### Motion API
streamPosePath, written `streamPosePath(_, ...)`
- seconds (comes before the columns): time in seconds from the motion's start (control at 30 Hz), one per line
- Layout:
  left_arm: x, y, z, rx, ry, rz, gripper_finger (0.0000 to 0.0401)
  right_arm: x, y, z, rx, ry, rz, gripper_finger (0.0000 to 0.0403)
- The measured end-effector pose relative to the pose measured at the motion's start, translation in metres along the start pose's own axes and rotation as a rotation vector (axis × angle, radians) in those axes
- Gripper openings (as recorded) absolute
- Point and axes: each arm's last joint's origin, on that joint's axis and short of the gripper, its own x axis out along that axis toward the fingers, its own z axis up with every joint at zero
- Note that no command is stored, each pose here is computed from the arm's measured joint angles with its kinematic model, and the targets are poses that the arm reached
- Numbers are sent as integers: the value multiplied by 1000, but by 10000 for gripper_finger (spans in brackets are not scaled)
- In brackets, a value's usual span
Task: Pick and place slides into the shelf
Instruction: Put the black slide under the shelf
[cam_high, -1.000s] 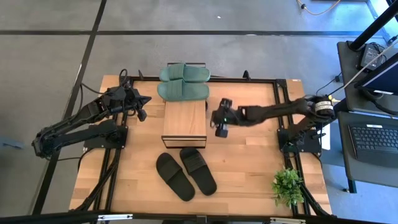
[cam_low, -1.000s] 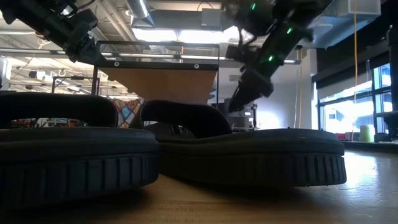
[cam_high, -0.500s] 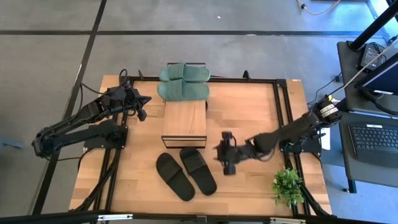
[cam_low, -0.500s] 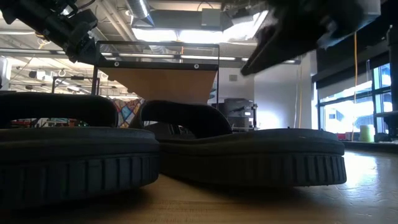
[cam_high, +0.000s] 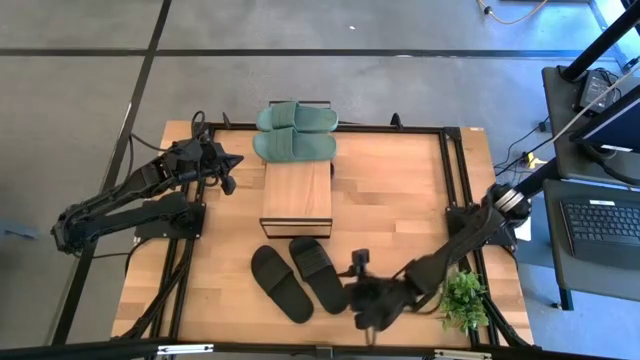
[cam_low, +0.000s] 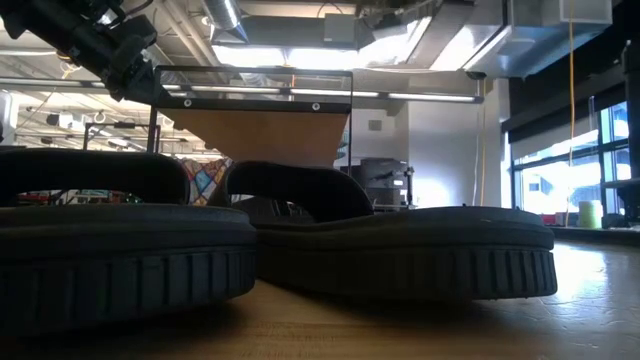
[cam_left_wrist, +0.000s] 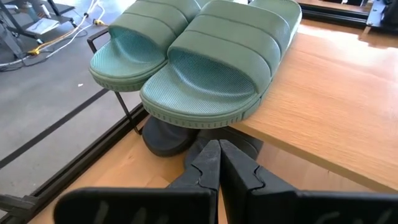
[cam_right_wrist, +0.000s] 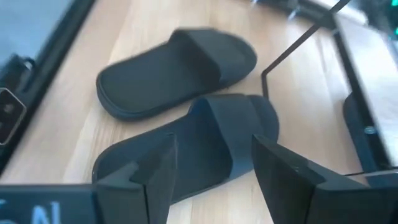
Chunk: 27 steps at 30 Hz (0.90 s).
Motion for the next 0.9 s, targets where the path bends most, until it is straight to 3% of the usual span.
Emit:
streamPosePath(0.2,0,0,0,-8,1,0,0,29,35,14,-47,113,1,204)
streamPosePath(0.4,0,0,0,-8,4,0,0,38,75,34,-102,152,34,204)
streamPosePath(0.7,0,0,-1,-11,5,0,0,71,107,6,-182,415,-1,204)
streamPosePath(0.9,0,0,-1,-15,6,0,0,82,112,-12,-235,495,-24,204)
